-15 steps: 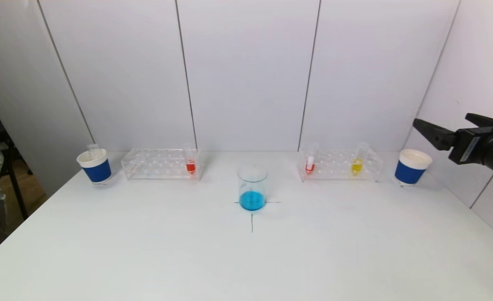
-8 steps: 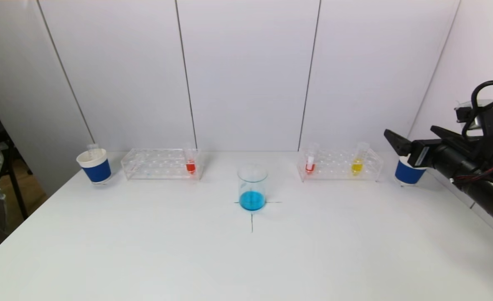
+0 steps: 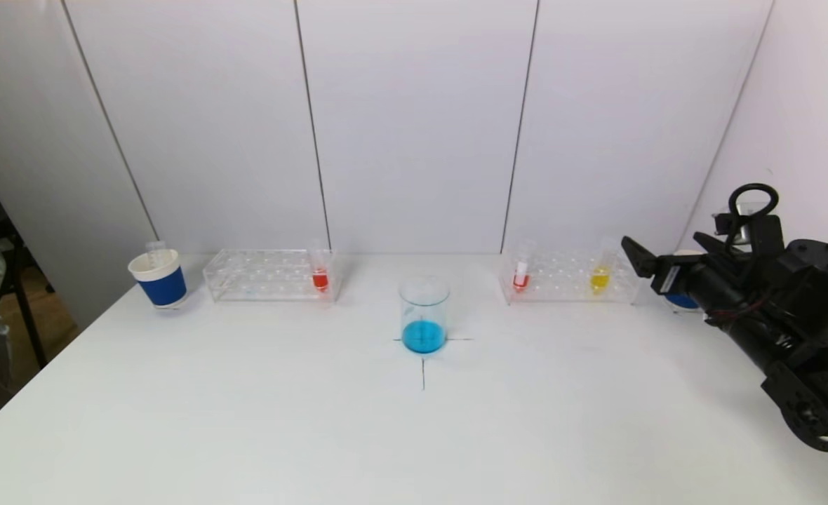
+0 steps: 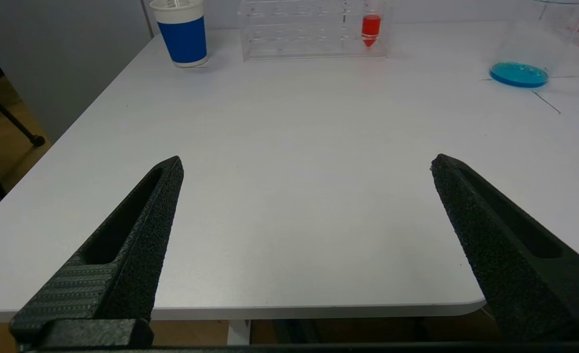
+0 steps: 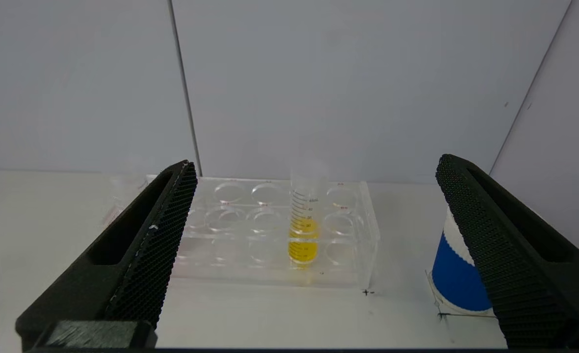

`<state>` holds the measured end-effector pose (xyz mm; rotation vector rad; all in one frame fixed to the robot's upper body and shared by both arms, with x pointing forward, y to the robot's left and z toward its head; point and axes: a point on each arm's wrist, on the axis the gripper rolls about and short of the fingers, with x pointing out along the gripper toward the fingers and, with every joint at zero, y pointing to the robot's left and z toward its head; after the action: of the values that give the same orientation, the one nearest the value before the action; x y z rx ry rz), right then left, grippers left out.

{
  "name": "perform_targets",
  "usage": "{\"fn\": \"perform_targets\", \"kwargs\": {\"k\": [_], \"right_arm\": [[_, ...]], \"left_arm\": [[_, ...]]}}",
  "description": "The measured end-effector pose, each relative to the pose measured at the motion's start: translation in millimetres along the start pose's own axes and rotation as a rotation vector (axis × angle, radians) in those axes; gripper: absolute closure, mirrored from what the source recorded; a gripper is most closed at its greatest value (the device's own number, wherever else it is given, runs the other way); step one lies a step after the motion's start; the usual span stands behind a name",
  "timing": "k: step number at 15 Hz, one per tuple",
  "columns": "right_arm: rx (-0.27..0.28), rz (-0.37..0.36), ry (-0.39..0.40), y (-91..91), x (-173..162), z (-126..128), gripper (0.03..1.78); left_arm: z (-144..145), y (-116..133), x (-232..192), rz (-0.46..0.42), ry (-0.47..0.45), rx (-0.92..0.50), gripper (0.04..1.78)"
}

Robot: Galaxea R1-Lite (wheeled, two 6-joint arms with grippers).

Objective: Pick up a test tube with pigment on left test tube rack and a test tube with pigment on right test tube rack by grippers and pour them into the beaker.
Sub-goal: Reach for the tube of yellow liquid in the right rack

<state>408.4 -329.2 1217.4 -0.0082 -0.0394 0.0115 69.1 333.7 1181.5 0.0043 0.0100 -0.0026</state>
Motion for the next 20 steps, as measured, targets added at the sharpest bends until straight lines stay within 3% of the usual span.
{"fn": "perform_targets", "kwargs": {"k": [5, 20], "right_arm": [[0.000, -0.017, 0.062, 0.0, 12, -24, 0.04], [0.006, -0.042, 0.063, 1.1, 57, -58, 0.04]], "left_arm": [[0, 0, 0, 0.000, 0.001, 0.000, 0.06], [0, 0, 0, 0.000, 0.001, 0.000, 0.06]]}}
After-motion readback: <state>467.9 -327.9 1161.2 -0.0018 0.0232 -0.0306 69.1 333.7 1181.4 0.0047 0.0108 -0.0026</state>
